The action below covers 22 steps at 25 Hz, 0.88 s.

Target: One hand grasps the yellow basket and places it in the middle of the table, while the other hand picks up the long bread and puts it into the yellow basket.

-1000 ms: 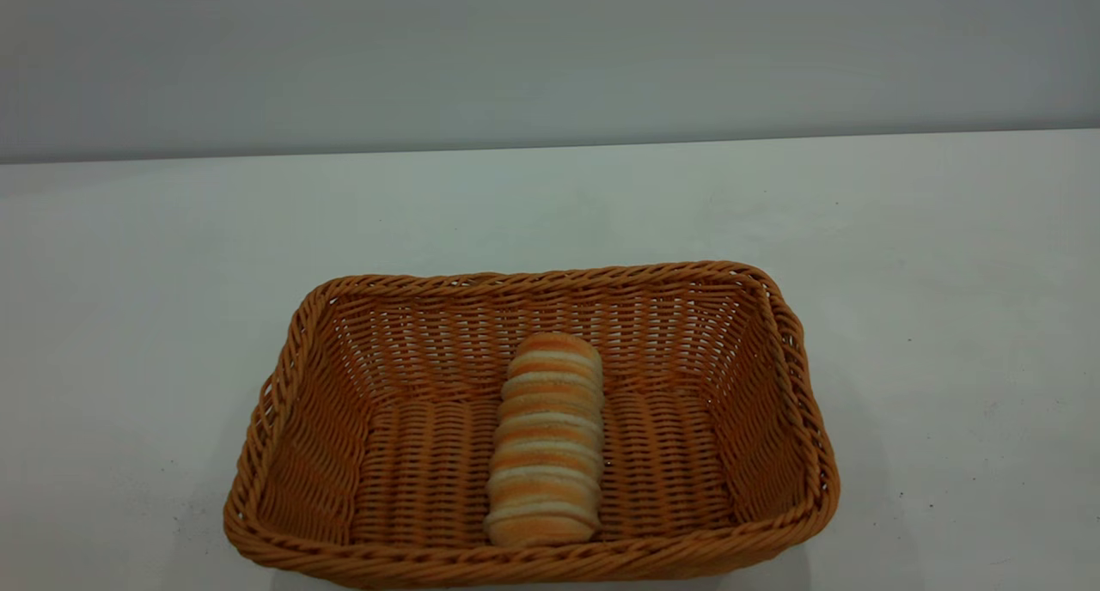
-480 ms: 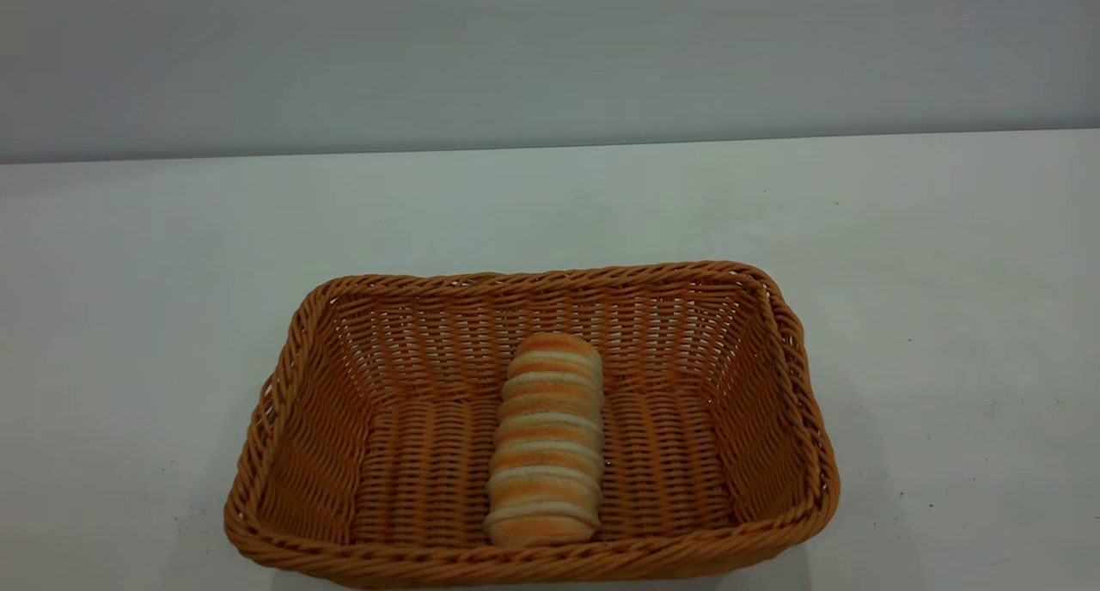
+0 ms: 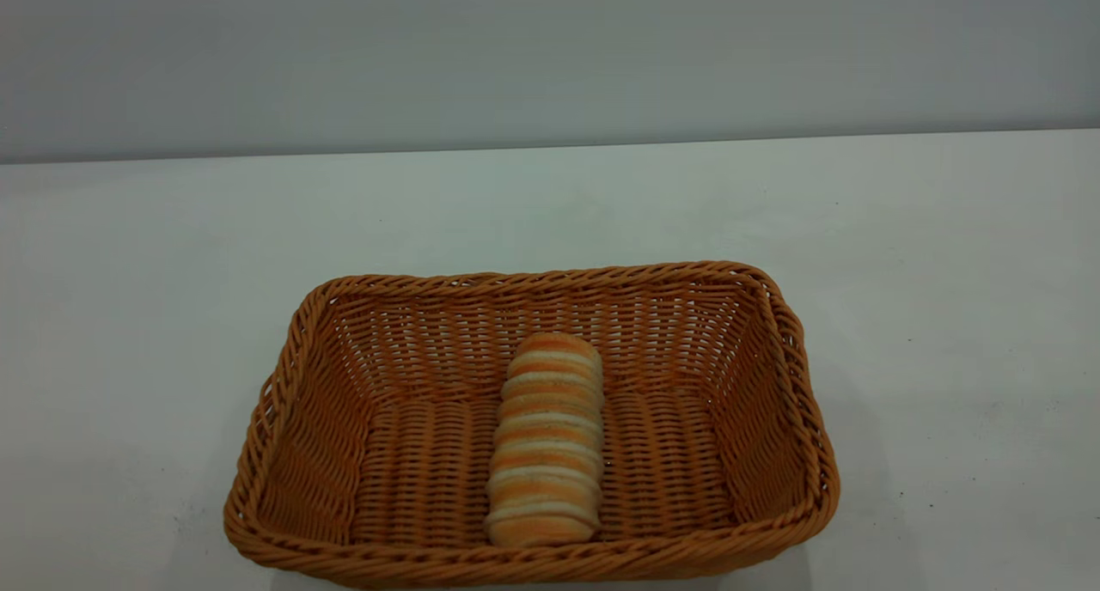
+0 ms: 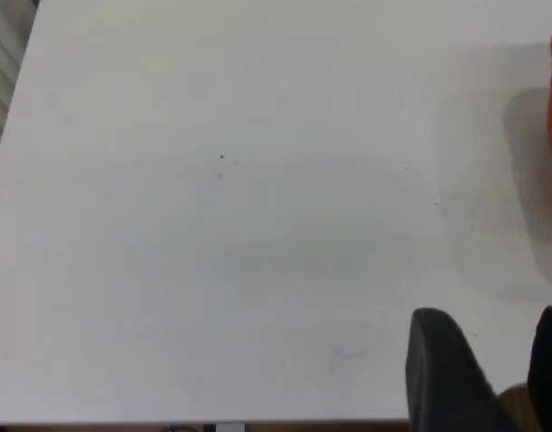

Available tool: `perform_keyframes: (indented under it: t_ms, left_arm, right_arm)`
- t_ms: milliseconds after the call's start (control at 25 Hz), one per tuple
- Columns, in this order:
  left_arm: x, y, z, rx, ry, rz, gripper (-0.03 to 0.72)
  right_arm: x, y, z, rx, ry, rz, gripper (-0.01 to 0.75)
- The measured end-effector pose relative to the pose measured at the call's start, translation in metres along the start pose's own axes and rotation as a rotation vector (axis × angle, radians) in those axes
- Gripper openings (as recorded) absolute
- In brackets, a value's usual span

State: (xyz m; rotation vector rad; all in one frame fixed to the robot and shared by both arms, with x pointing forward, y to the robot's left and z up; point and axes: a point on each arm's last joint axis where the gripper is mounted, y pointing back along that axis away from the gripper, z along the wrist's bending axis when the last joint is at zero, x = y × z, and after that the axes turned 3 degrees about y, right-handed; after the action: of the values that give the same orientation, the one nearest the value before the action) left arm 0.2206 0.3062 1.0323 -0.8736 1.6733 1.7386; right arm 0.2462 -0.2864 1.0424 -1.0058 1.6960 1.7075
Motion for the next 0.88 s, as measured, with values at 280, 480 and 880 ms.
perform_keyframes:
  t_ms: [280,480,880]
  left_arm:
    - [0.0000,0.0000,-0.0001,-0.004,0.003,0.000,0.301]
    - [0.0000,0.0000,-0.0001,-0.004,0.003,0.000,0.301]
    - [0.0000,0.0000,-0.0001,-0.004,0.003,0.000,0.301]
  right_arm:
    - [-0.0001,0.0001,0.0006,-0.011,0.000,-0.002,0.239]
    - [-0.0001,0.0001,0.0007,-0.012,-0.001,-0.002,0.239]
    - [-0.0001,0.0001,0.0007,-0.012,-0.001,-0.002,0.239]
